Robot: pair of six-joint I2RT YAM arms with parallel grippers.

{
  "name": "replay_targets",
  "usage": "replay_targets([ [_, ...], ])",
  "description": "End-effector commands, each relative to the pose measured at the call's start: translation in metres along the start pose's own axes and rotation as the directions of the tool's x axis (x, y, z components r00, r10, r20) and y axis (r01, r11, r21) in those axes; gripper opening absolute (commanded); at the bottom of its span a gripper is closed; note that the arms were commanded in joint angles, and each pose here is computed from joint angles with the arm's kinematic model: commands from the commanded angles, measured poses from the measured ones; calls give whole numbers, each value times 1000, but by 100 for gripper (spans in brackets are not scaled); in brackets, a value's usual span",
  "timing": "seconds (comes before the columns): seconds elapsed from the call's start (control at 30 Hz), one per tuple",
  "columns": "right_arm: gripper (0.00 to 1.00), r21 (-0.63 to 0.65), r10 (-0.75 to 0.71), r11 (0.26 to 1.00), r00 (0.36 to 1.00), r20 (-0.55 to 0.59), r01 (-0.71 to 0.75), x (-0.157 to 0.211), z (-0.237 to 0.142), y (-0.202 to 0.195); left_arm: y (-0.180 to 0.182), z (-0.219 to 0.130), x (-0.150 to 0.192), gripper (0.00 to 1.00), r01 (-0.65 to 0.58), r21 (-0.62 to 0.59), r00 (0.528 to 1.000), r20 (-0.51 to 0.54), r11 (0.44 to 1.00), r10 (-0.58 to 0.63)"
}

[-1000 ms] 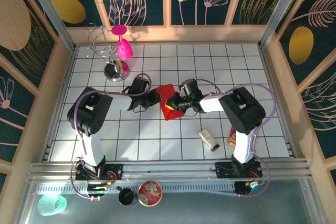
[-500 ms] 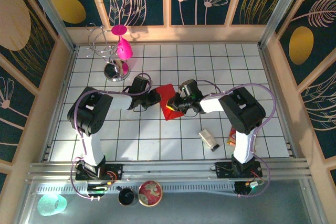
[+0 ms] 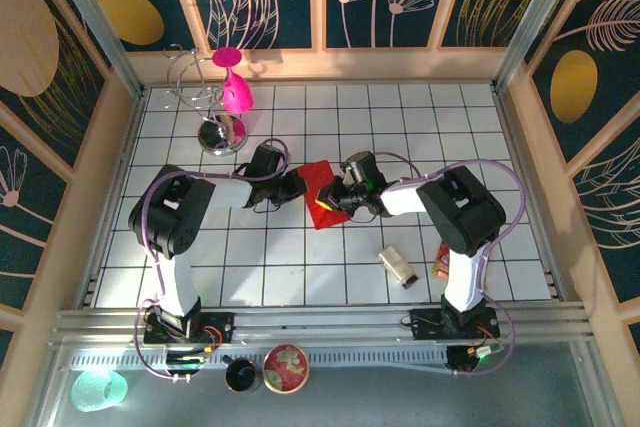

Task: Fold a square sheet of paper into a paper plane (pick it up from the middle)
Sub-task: Fold the triangle a second time at the center of the table.

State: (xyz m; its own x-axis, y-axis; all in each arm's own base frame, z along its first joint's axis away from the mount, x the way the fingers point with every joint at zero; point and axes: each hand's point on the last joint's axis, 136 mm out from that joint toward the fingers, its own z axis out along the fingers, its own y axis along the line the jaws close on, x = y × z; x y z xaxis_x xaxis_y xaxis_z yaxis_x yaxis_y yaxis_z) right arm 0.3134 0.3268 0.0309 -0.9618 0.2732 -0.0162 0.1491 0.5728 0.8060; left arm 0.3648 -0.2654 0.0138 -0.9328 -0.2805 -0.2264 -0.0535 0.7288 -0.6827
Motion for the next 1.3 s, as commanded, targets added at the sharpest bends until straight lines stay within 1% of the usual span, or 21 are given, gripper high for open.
replay_targets([
  [0.0, 2, -20, -1, 1000, 1000, -8, 1, 5, 2, 2, 24, 12, 15, 5, 11, -65, 998, -54, 998, -14],
  [1.03, 3, 7, 25, 1000, 999, -32, -25, 8, 10, -10, 22, 11, 17, 5, 16, -56, 998, -56, 998, -20],
  [1.2, 5, 16, 28, 999, 999, -36, -28, 10, 11, -12, 17, 8, 14, 6, 15, -43, 999, -47, 999, -17],
  [1.27, 9, 21, 30, 999, 999, -37, -30, 10, 10, -13, 8, 2, 8, 7, 13, -25, 1000, -25, 1000, -13],
])
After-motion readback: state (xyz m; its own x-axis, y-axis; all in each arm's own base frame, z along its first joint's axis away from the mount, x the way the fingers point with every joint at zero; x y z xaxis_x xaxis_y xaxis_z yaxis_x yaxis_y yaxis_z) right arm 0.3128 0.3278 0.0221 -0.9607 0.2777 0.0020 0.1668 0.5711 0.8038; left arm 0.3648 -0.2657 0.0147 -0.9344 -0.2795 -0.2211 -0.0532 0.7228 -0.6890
